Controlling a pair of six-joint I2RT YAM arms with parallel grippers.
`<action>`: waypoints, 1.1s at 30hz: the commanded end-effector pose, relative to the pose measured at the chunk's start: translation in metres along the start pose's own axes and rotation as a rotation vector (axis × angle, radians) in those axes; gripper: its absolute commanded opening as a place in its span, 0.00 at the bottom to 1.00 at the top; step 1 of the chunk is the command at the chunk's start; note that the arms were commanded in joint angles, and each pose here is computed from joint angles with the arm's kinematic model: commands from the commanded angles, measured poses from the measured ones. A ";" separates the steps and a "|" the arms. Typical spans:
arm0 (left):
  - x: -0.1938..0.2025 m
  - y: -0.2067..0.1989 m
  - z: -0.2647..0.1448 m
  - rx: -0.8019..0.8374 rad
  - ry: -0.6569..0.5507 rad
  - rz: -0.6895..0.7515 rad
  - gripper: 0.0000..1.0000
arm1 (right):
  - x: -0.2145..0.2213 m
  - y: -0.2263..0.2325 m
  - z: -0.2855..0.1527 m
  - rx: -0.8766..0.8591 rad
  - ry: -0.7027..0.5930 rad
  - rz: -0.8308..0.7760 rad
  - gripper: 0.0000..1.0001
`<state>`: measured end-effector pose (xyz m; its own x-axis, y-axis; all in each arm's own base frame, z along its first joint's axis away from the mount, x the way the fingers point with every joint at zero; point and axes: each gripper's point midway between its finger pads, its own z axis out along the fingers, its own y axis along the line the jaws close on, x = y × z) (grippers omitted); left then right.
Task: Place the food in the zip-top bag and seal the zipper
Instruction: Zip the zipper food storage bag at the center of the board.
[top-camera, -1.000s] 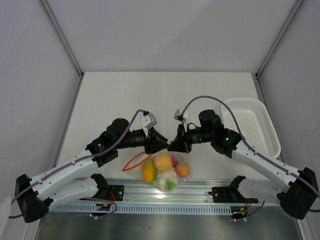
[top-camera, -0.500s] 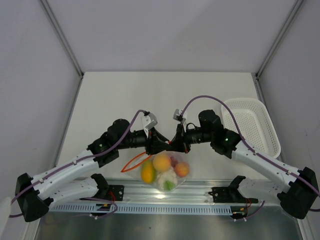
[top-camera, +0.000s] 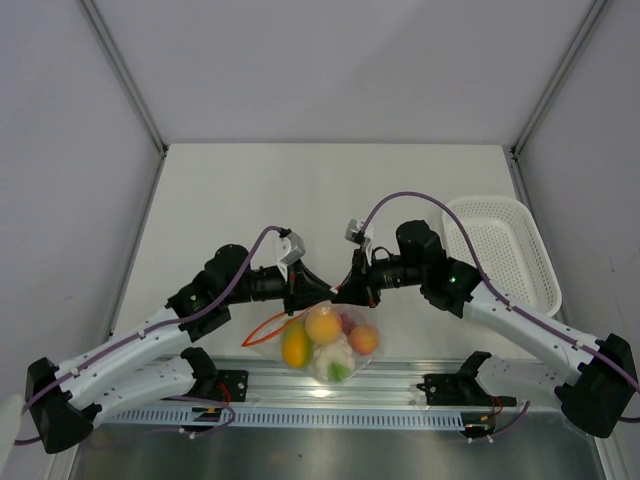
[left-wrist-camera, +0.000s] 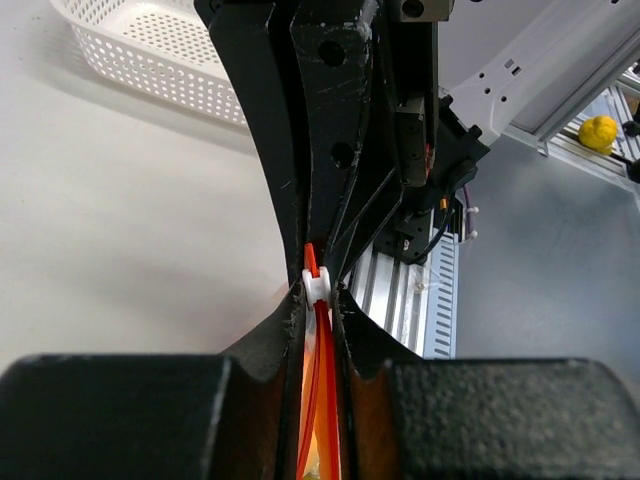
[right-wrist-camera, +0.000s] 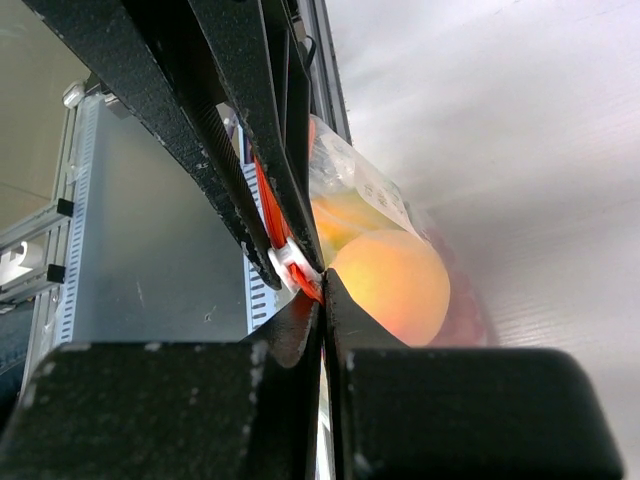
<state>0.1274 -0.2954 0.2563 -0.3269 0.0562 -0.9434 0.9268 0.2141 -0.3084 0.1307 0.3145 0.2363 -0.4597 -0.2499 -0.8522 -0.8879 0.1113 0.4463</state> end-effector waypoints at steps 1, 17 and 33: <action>-0.011 -0.015 -0.003 0.076 -0.043 0.026 0.15 | -0.028 0.005 -0.001 -0.007 -0.064 -0.062 0.00; 0.005 0.015 -0.006 -0.106 0.020 -0.083 0.01 | -0.055 0.005 -0.008 0.079 -0.229 -0.007 0.00; 0.033 0.017 -0.041 -0.230 0.059 -0.191 0.00 | -0.054 -0.010 -0.015 0.159 -0.272 0.034 0.00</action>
<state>0.1308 -0.2594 0.2421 -0.4463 0.0286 -0.8944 0.8229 0.4059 -0.3976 0.1529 0.3155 0.2513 -0.5310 -0.0835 -0.8432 -0.8272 0.2671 0.4945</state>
